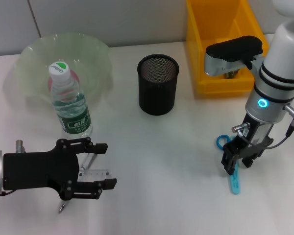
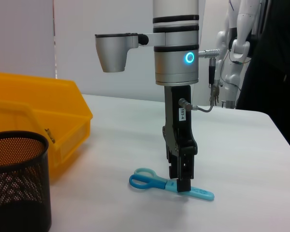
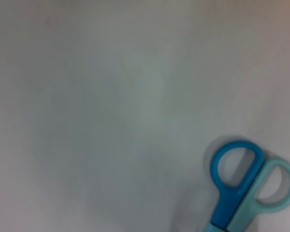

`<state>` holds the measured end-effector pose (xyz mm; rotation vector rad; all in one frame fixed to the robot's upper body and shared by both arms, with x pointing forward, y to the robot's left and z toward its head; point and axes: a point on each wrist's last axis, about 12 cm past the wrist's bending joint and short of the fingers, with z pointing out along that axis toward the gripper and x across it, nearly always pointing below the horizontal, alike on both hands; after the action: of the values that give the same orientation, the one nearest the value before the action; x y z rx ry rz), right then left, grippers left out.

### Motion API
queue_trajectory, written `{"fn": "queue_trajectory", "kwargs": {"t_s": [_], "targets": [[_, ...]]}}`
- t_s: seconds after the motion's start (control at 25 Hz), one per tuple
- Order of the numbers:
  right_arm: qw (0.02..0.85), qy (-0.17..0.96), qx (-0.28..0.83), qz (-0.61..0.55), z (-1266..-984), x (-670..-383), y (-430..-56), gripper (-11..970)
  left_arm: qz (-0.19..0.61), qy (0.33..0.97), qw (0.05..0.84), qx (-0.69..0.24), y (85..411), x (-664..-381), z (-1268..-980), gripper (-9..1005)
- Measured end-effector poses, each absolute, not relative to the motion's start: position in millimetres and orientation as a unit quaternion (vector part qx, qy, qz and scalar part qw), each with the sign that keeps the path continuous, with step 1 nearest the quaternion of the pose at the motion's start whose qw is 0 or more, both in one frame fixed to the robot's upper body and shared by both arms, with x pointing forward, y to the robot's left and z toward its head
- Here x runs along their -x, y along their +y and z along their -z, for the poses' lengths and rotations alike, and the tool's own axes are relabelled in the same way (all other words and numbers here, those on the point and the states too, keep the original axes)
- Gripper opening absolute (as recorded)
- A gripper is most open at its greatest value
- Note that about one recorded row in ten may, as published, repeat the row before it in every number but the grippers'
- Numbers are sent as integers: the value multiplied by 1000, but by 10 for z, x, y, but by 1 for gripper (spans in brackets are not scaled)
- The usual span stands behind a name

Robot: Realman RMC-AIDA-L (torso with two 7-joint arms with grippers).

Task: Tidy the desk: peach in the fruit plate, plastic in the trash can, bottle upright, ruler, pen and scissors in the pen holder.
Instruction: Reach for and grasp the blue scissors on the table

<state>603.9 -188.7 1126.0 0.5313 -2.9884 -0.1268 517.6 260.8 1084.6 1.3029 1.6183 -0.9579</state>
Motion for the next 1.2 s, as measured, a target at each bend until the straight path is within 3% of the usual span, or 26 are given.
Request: {"fn": "queue_trajectory", "kwargs": {"t_s": [0.92,1.2], "targets": [[62,-983,-166,51,-11213,-6014,-1893,482,381,640,415,-522,2605,-5179,-10865,813],[64,-983,-168,48,-11207,-6008,-1895,442,381,641,414,-522,2611,-5171,-10859,812]]}}
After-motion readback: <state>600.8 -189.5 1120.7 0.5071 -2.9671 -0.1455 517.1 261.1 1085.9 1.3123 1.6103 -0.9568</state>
